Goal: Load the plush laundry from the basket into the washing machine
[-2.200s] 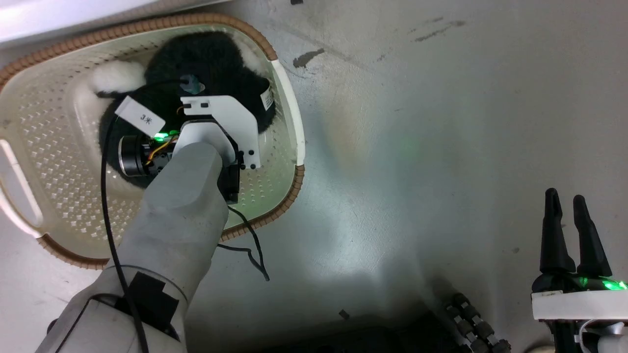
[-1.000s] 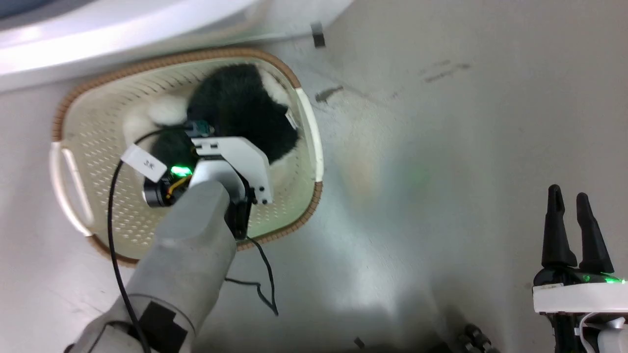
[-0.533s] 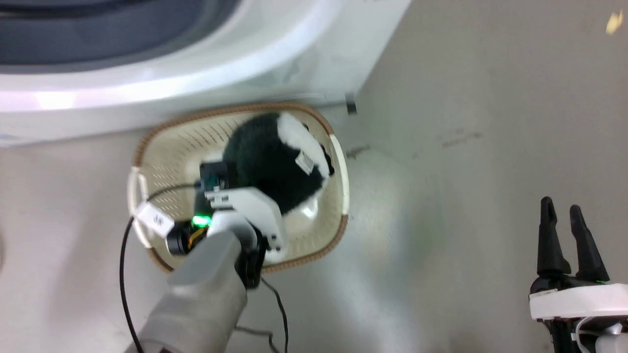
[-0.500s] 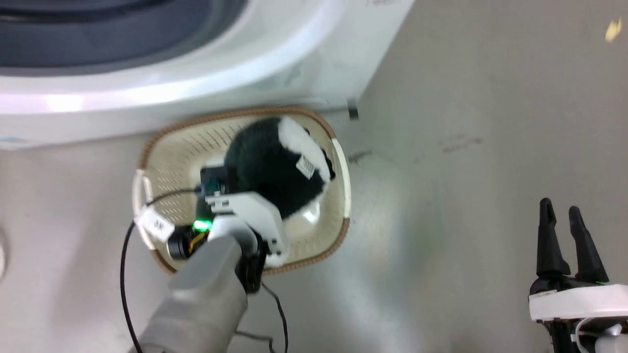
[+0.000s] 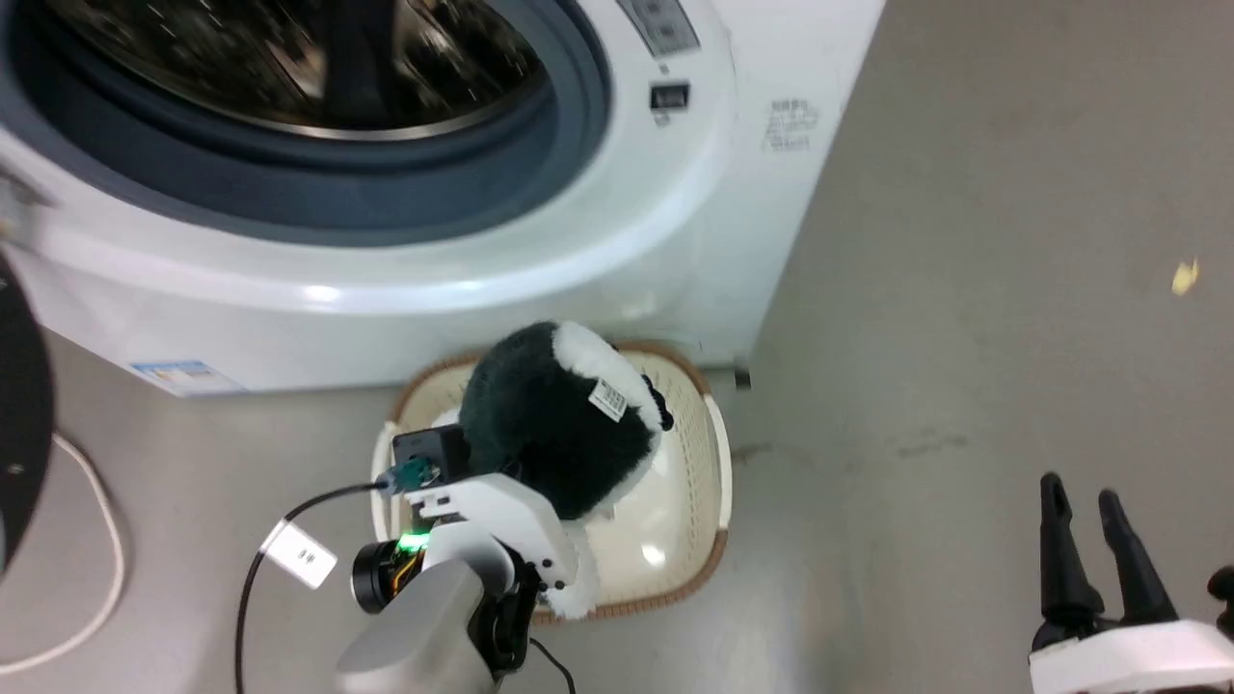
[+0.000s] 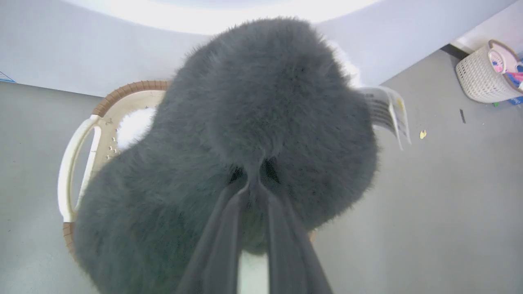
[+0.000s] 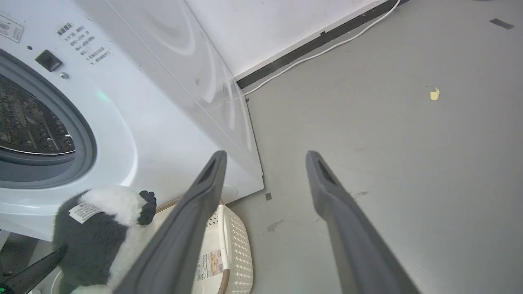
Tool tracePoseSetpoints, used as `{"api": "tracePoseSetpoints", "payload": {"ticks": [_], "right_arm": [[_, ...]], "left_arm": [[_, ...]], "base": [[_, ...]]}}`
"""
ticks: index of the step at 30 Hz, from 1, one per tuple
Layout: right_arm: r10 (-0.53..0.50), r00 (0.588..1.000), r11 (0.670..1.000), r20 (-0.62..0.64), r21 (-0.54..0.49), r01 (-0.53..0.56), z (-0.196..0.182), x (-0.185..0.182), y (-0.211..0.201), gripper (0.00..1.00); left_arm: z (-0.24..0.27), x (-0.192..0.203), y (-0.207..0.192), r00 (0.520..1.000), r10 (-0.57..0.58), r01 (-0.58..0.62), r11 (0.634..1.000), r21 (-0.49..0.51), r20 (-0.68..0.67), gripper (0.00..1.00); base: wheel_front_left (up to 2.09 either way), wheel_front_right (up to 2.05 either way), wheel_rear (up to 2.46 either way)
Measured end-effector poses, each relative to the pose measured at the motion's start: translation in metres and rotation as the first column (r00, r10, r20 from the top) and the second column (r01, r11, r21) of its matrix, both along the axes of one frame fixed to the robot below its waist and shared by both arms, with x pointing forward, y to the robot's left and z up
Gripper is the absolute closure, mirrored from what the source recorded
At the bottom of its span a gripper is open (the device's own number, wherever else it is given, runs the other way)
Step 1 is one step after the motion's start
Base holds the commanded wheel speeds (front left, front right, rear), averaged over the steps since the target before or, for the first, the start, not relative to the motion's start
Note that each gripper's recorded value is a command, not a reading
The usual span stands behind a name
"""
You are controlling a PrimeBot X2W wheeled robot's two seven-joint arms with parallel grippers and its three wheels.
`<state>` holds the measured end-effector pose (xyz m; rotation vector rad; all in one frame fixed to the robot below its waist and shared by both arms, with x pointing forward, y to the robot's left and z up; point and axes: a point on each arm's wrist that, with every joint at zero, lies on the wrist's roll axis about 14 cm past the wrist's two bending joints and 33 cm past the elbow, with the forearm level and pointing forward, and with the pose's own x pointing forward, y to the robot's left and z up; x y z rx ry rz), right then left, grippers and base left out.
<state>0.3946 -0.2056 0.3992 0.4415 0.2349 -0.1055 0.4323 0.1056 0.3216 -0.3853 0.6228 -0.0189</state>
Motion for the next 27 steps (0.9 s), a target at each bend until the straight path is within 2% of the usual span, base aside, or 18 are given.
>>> {"api": "tracePoseSetpoints", "payload": {"ticks": [4,5,6,10,14,17,19,23,27], "right_arm": [[0.022,0.999,1.000,0.045,0.006,-0.022,0.019,-0.007,0.007,0.00],[0.022,0.999,1.000,0.045,0.006,-0.022,0.019,-0.007,0.007,0.00],[0.031,0.998,0.999,0.061,0.011,-0.032,0.026,-0.010,0.011,0.00],[0.044,0.996,0.999,0.073,0.021,-0.045,0.031,-0.015,0.016,0.00],[0.066,0.993,0.997,0.101,0.030,-0.070,0.040,-0.020,0.025,0.00],[0.074,0.991,0.996,0.108,0.035,-0.078,0.043,-0.023,0.028,0.00],[0.082,0.989,0.995,0.119,0.041,-0.088,0.047,-0.025,0.031,0.00],[0.088,0.987,0.995,0.131,0.044,-0.095,0.050,-0.030,0.034,0.00],[0.097,0.986,0.994,0.133,0.045,-0.104,0.051,-0.033,0.037,0.00]], "left_arm": [[0.045,-0.001,0.019,0.987,0.067,-0.066,0.998,-0.010,0.144,1.00],[0.045,-0.001,0.019,0.987,0.067,-0.066,0.998,-0.010,0.144,1.00],[0.062,-0.005,0.028,0.975,0.091,-0.091,0.996,-0.010,0.201,1.00],[0.087,-0.011,0.039,0.952,0.109,-0.115,0.993,0.003,0.285,1.00],[0.133,-0.018,0.055,0.891,0.128,-0.155,0.987,0.029,0.435,1.00],[0.149,-0.024,0.063,0.865,0.135,-0.178,0.983,0.043,0.483,1.00],[0.170,-0.035,0.072,0.824,0.137,-0.205,0.977,0.064,0.550,1.00],[0.191,-0.053,0.085,0.772,0.149,-0.257,0.962,0.088,0.618,1.00],[0.203,-0.069,0.090,0.740,0.147,-0.286,0.952,0.110,0.656,1.00]], "base": [[0.00,0.00,0.00],[0.00,0.00,0.00],[0.00,0.00,0.00],[0.00,0.00,0.00],[0.00,0.00,0.00],[0.00,0.00,0.00],[0.00,0.00,0.00],[0.00,0.00,0.00],[0.00,0.00,0.00]]}}
